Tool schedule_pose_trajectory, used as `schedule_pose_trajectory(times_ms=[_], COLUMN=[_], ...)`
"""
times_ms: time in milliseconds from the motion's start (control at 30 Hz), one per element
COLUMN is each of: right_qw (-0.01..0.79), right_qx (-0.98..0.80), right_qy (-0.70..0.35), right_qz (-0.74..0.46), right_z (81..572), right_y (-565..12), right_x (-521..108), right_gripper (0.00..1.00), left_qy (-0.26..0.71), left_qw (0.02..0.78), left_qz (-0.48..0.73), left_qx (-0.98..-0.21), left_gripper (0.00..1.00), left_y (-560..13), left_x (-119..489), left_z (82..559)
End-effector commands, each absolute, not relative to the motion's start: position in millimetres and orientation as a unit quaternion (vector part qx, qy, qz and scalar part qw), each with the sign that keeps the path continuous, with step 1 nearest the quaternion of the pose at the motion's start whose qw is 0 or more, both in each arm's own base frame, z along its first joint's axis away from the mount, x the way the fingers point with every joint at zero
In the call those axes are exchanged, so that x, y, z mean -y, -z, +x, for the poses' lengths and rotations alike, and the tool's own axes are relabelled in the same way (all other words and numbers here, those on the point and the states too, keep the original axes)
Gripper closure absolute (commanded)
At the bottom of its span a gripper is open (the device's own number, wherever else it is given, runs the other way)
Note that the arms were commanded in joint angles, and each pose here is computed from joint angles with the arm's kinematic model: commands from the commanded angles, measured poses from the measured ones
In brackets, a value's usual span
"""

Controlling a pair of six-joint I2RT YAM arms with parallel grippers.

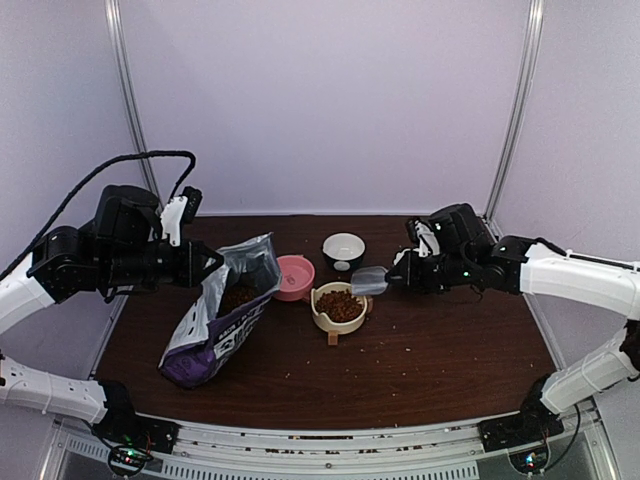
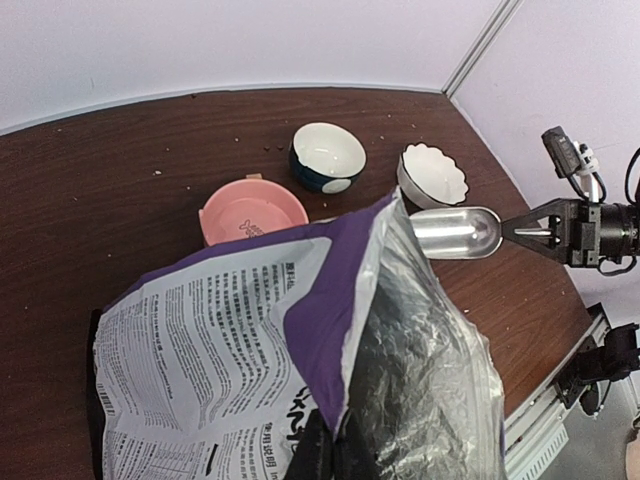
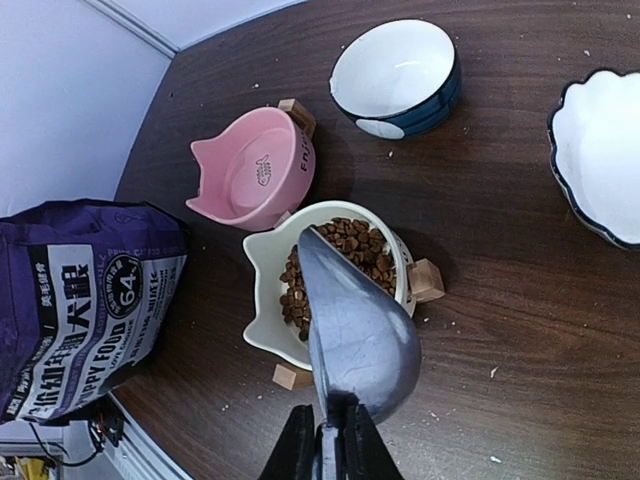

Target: Serve the pet food

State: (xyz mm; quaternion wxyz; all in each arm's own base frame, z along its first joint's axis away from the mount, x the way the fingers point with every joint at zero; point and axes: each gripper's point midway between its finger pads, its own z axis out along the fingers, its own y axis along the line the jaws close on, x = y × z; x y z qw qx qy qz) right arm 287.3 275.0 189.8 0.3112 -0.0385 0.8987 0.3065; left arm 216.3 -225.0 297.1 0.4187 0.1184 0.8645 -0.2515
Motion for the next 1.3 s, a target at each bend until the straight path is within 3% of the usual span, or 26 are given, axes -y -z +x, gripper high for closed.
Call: schedule_pose_trajectory(times_ms=[0, 300, 467, 633, 800, 1067, 1267], right_qw=[0.327, 0.378, 0.406, 0.374, 0.36, 0.319, 0.323], right_qx=[-0.903, -0.887, -0.835, -0.759, -0.74, -0.79, -0.846], right_qy=[-0.261, -0.233, -0.35, -0.507, -0.525, -0.453, -0.339], right_qz=[-0.101, -0.128, -0.125, -0.164, -0.218, -0.261, -0.257], right_z=[287.6, 284.7, 255.8, 200.5, 163.3, 160.4, 179.7], right_y=[-199.1, -227.0, -287.3, -346.9, -372.0, -321.2, -271.3], right_x=[-279.5, -272.4, -277.3, -302.6, -336.9, -379.2, -385.8], right_gripper=[1.0, 1.0, 1.0, 1.0, 1.0, 1.0, 1.0], left_qy=[0.247, 0.26, 0.302, 0.322, 0.321, 0.333, 0.337], left_qw=[0.426, 0.427, 0.428, 0.416, 0.406, 0.403, 0.419], left_qz=[0.109, 0.12, 0.174, 0.222, 0.242, 0.243, 0.285], left_qx=[-0.864, -0.857, -0.834, -0.821, -0.821, -0.817, -0.794], left_gripper=[1.0, 1.0, 1.0, 1.0, 1.0, 1.0, 1.0], left_y=[-295.6, -299.1, -311.1, -314.6, -312.6, -312.0, -323.4], left_x=[220.2, 225.6, 246.0, 266.2, 281.9, 290.1, 315.0], left_z=[220.1, 218.1, 209.0, 201.3, 200.3, 194.5, 176.8])
